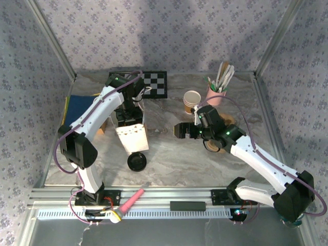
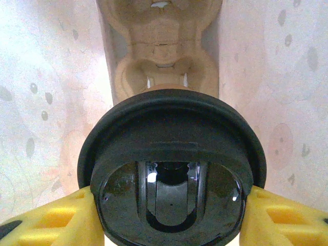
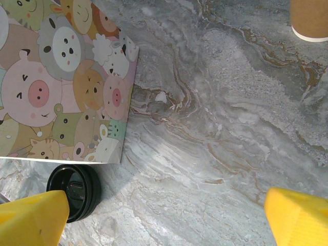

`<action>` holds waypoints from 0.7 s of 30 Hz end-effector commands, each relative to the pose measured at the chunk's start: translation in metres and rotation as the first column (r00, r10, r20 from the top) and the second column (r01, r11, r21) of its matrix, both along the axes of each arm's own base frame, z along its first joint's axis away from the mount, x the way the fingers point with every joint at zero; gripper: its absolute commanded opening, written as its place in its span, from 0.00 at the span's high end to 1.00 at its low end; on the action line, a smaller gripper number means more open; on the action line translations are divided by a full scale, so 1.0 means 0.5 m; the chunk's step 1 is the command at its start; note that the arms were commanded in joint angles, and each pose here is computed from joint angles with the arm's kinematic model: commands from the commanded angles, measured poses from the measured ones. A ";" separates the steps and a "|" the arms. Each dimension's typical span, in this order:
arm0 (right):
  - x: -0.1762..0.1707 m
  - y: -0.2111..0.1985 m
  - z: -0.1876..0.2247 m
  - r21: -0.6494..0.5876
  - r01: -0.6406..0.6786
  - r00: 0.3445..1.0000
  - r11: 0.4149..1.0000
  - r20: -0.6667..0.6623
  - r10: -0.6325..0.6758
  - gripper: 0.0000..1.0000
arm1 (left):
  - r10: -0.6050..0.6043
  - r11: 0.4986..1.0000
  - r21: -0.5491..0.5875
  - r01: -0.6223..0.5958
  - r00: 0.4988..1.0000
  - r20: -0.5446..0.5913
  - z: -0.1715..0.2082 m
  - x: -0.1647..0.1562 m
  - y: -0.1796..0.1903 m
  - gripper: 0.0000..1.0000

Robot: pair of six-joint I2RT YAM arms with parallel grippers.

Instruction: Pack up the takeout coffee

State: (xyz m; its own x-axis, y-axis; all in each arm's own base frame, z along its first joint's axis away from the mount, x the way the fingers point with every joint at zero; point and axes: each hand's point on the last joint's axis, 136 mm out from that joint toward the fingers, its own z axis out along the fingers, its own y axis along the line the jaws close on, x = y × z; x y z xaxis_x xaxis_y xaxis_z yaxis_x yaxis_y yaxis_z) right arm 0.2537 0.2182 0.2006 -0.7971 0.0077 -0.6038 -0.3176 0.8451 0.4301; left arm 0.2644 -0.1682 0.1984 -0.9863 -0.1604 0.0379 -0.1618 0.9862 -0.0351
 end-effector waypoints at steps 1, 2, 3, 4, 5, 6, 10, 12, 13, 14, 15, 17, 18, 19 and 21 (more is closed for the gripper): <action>-0.002 -0.007 0.002 0.005 0.012 1.000 1.000 -0.007 -0.012 0.00 | -0.005 1.000 0.003 0.005 1.000 0.023 0.015 0.011 0.004 0.50; -0.001 -0.006 0.002 0.006 0.011 1.000 1.000 -0.006 -0.011 0.00 | -0.006 1.000 0.002 0.006 1.000 0.024 0.016 0.011 0.004 0.50; -0.002 -0.006 0.002 0.005 0.011 1.000 1.000 -0.007 -0.011 0.00 | -0.005 1.000 0.002 0.005 1.000 0.023 0.015 0.011 0.004 0.50; -0.002 -0.006 0.002 0.006 0.011 1.000 1.000 -0.007 -0.011 0.00 | -0.005 1.000 0.002 0.005 1.000 0.025 0.016 0.013 0.004 0.50; -0.002 -0.006 0.002 0.005 0.011 1.000 1.000 -0.006 -0.011 0.00 | -0.007 1.000 0.003 0.007 1.000 0.023 0.015 0.012 0.003 0.50; -0.002 -0.006 0.001 0.004 0.011 1.000 1.000 -0.007 -0.011 0.00 | -0.007 1.000 0.003 0.007 1.000 0.023 0.015 0.012 0.003 0.50; -0.001 -0.006 0.001 0.004 0.012 1.000 1.000 -0.007 -0.012 0.00 | -0.007 1.000 0.005 0.007 1.000 0.023 0.015 0.014 0.004 0.50; -0.001 -0.006 0.001 0.005 0.012 1.000 1.000 -0.006 -0.012 0.00 | -0.009 1.000 0.005 0.009 1.000 0.023 0.016 0.014 0.003 0.50; -0.001 -0.007 0.001 0.004 0.013 1.000 1.000 -0.007 -0.013 0.00 | -0.008 1.000 0.005 0.008 1.000 0.023 0.015 0.014 0.003 0.50; 0.000 -0.007 0.001 0.005 0.014 1.000 1.000 -0.007 -0.014 0.00 | -0.009 1.000 0.005 0.009 1.000 0.024 0.016 0.015 0.003 0.50; 0.000 -0.006 0.001 0.004 0.012 1.000 1.000 -0.006 -0.012 0.00 | -0.008 1.000 0.005 0.008 1.000 0.024 0.016 0.015 0.002 0.50; 0.000 -0.007 0.000 0.003 0.012 1.000 1.000 -0.007 -0.012 0.00 | -0.009 1.000 0.003 0.009 1.000 0.025 0.016 0.016 0.002 0.50; 0.000 -0.007 -0.001 0.001 0.013 1.000 1.000 -0.008 -0.013 0.00 | -0.011 1.000 0.003 0.011 1.000 0.025 0.015 0.017 0.001 0.50; 0.000 -0.007 -0.001 0.002 0.014 1.000 1.000 -0.008 -0.014 0.00 | -0.010 1.000 0.004 0.010 1.000 0.025 0.016 0.017 0.001 0.50; 0.000 -0.007 -0.002 0.001 0.013 1.000 1.000 -0.009 -0.013 0.00 | -0.011 1.000 0.004 0.011 1.000 0.024 0.015 0.017 0.001 0.50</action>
